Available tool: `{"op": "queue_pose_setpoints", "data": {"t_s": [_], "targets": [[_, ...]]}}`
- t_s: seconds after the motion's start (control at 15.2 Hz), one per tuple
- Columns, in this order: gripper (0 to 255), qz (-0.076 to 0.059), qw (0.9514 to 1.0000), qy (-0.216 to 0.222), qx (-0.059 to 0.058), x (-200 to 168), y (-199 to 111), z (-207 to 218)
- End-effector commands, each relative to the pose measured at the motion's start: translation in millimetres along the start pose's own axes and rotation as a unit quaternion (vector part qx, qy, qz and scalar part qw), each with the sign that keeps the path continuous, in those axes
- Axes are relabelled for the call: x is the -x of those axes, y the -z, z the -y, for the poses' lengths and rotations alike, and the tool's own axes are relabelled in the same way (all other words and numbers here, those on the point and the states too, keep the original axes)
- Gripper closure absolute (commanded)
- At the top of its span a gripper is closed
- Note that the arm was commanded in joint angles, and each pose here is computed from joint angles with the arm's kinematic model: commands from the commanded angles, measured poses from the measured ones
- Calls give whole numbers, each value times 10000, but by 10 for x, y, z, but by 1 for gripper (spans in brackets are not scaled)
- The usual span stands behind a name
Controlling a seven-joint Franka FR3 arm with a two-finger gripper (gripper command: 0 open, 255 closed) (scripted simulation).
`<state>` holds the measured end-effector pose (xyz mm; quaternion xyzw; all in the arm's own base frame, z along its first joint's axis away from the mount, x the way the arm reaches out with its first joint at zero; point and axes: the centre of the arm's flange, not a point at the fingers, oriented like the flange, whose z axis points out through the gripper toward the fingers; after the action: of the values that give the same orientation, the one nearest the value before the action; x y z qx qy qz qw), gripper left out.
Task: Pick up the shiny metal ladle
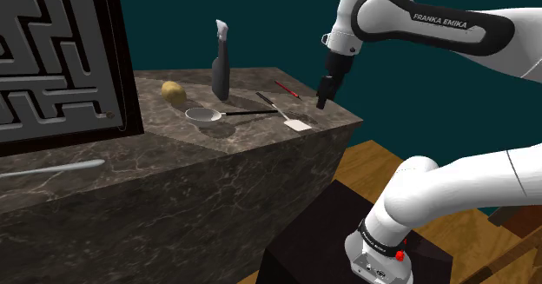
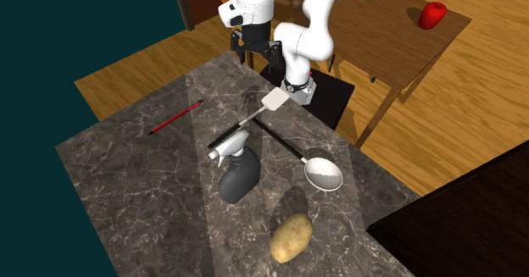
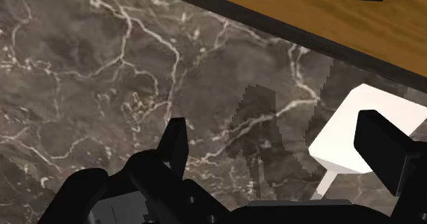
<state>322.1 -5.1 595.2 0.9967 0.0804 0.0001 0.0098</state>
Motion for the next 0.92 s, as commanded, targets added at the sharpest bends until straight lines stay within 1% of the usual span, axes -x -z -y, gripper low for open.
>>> {"op": "queue_pose_setpoints", "data": {"t_s": [0.0, 0.07, 0.2, 0.26, 0.4, 0.46, 0.59, 0.73, 0.86], "targets": [[0, 0, 10000, 0, 0, 0, 0, 0], [0, 7, 9996, 265, 31, -131, -2, 37], [0, 21, 9968, 795, 92, -387, -6, 130], [0, 28, 9943, 1060, 123, -510, -9, 187], [0, 42, 9872, 1586, 184, -748, -17, 320], [0, 49, 9825, 1847, 214, -861, -21, 395], [0, 63, 9712, 2366, 274, -1074, -33, 564], [0, 77, 9571, 2878, 333, -1269, -47, 754], [0, 91, 9402, 3382, 392, -1442, -64, 964]]}}
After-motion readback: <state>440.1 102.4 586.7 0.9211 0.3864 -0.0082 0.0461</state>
